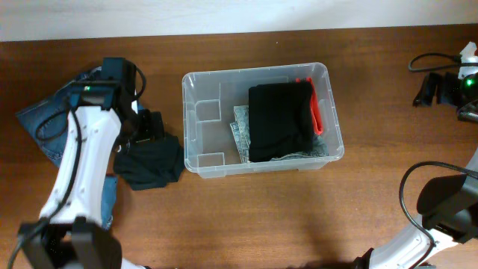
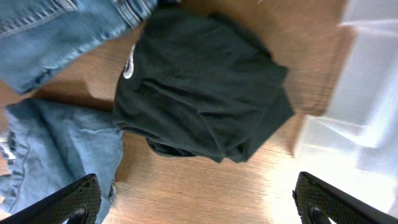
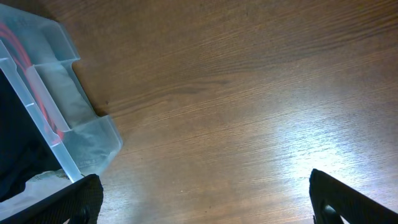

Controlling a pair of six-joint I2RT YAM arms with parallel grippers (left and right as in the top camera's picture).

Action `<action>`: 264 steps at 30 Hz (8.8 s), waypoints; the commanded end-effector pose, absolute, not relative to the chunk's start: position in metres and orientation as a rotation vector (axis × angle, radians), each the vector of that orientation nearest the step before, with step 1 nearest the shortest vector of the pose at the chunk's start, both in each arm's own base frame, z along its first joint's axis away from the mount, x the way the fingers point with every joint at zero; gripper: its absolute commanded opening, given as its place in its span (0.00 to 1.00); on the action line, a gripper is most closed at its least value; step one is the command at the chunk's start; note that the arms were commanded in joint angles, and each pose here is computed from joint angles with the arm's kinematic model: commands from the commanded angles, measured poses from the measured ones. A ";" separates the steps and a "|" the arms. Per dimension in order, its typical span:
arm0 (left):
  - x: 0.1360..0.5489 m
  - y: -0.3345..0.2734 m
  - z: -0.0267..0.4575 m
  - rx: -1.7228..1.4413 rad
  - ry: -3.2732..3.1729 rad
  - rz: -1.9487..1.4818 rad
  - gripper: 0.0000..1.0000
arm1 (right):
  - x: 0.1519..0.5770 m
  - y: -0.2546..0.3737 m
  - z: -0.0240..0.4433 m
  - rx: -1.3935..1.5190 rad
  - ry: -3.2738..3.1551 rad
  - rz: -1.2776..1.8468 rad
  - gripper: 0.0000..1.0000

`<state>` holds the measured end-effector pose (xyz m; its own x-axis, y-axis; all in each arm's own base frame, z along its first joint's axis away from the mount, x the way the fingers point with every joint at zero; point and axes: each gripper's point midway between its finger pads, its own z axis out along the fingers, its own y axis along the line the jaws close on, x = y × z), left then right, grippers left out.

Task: Pack container
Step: 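Move the left gripper to the black knit item and grasp it, then lift the black knit item with the left gripper over the bin, then lower the black knit item into the bin's left side and release, then swing the left gripper down to the light-blue cloth at lower left, then close the left gripper on the light-blue cloth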

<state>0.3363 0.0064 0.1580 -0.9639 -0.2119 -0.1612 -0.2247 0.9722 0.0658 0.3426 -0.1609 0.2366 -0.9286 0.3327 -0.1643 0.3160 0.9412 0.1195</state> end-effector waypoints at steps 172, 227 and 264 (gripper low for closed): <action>0.451 -0.199 0.122 0.044 2.934 -0.068 0.01 | 0.342 -0.161 0.240 0.489 2.907 0.124 0.98; 0.336 0.013 0.295 -0.541 2.746 0.201 0.01 | 0.342 -0.161 0.240 0.489 2.907 0.124 0.98; 0.158 0.140 0.102 -1.844 2.402 -0.100 0.99 | 0.342 -0.161 0.240 0.489 2.907 0.124 0.98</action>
<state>0.1600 0.1447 0.1016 -0.3405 -0.9318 -0.1257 -0.9385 0.3450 -0.0151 0.3426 -0.1608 0.2367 -0.9285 0.3330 -0.1643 0.3163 0.9410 0.1199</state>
